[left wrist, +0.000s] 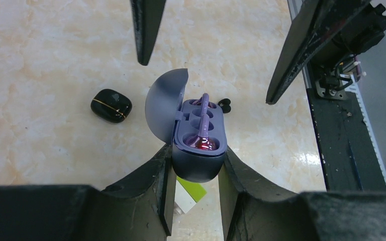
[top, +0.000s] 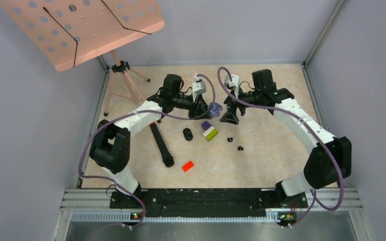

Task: Insert the wireless bluetooth earbuds into the charging case
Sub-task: Close the charging case, then place the charging case at the center of the board.

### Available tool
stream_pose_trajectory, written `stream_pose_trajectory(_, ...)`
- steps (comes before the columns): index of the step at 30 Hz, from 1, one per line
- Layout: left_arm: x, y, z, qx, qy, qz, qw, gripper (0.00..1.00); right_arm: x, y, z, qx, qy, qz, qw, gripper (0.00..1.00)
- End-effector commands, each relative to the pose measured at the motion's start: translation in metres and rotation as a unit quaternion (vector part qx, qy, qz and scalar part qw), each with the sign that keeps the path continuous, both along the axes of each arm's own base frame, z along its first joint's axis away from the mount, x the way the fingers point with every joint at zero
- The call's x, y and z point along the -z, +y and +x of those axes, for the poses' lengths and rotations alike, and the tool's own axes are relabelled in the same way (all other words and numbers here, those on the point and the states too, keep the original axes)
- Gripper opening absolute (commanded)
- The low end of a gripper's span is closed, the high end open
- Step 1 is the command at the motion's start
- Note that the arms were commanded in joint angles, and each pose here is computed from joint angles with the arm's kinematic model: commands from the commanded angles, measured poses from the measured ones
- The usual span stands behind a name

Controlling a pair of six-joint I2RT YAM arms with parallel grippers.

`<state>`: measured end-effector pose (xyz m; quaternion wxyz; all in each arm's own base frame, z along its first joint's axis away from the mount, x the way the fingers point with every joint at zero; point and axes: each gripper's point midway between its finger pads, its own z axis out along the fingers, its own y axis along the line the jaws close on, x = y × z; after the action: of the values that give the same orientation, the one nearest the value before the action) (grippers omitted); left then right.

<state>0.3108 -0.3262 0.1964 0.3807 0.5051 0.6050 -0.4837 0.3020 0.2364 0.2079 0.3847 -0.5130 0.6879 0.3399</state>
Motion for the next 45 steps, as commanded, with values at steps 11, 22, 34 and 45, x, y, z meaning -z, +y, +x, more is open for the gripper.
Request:
stream_pose_trajectory(11, -0.039, -0.025, 0.023, -0.026, -0.010, -0.052, 0.998, 0.00, -0.030, 0.036, -0.025, -0.072, -0.053, 0.038, 0.995, 0.91)
stream_pose_trajectory(22, 0.012, -0.035, 0.050, -0.103, 0.113, -0.032, 0.988, 0.03, -0.017, -0.035, -0.001, 0.118, -0.101, -0.050, 0.987, 0.96)
stream_pose_trajectory(34, 0.101, -0.036, 0.075, -0.226, 0.252, 0.043, 0.940, 0.37, 0.001, -0.073, 0.006, 0.215, -0.032, -0.033, 0.976, 0.96)
stream_pose_trajectory(45, 0.128, -0.018, 0.081, -0.285, 0.242, 0.100, 0.922, 0.57, 0.018, -0.068, 0.015, 0.210, -0.012, -0.038, 0.977, 0.96)
